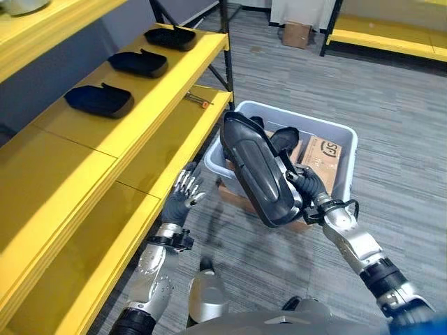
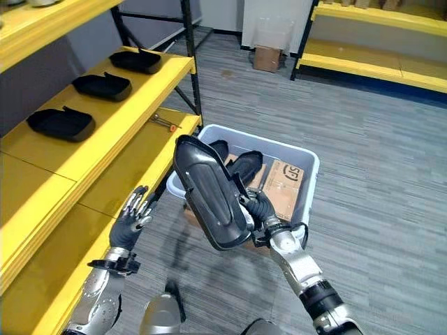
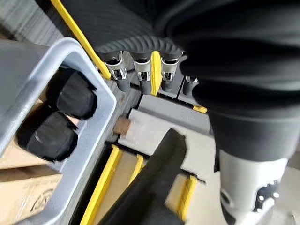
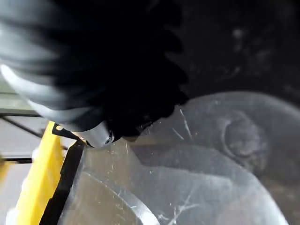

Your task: Move parts from the plastic box to the shelf.

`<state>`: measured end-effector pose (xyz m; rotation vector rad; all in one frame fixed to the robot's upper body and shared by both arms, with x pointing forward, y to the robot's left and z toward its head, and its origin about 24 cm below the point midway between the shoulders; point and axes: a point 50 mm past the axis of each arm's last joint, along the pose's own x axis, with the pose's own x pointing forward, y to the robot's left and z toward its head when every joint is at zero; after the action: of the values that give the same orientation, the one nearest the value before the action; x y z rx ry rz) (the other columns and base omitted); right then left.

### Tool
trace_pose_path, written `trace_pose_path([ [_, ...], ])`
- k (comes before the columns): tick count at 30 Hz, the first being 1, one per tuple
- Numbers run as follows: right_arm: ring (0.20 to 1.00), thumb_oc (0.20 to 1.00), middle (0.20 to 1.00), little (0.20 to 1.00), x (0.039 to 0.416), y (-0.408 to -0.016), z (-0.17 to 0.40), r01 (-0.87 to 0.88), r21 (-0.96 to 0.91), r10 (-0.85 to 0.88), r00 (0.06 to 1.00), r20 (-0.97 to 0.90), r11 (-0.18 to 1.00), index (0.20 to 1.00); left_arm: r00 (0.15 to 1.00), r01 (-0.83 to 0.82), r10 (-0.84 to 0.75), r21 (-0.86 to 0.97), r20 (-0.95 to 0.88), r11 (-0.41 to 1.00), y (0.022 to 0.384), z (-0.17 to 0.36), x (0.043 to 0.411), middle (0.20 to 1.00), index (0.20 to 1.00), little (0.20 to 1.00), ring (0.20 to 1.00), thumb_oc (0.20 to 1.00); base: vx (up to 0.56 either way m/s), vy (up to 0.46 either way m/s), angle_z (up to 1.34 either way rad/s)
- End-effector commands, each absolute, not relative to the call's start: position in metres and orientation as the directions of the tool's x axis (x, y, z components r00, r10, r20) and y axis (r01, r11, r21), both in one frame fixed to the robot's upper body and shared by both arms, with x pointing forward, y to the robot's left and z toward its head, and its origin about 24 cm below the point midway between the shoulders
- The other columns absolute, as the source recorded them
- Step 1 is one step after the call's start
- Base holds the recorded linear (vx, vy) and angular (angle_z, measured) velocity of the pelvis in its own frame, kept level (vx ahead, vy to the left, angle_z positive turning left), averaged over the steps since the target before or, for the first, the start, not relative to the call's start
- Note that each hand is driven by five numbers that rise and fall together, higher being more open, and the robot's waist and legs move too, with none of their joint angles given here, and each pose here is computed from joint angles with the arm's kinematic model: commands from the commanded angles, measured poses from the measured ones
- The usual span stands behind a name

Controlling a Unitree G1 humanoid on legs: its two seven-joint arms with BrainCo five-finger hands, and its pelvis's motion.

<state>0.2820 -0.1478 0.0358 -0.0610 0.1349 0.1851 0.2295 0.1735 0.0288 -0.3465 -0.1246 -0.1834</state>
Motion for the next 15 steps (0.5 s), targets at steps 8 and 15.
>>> trace_pose_path([
  [8,0.2,0.2,0.2,0.2,0.29,-0.109,0.078,-0.297,0.115,0.286,0.953,0.101,0.948,0.2,0.895,0.307,-0.235,-0.14,0.379,0.941,0.169,0.085,0.242,1.0,1.0,1.0,1.0,1.0,0.05,0.218,0.41],
  [15,0.2,0.2,0.2,0.2,0.286,-0.088,0.082,-0.358,0.137,0.345,0.932,0.11,0.923,0.2,0.891,0.285,-0.213,-0.128,0.402,0.95,0.177,0.091,0.238,1.0,1.0,1.0,1.0,1.0,0.03,0.175,0.46],
])
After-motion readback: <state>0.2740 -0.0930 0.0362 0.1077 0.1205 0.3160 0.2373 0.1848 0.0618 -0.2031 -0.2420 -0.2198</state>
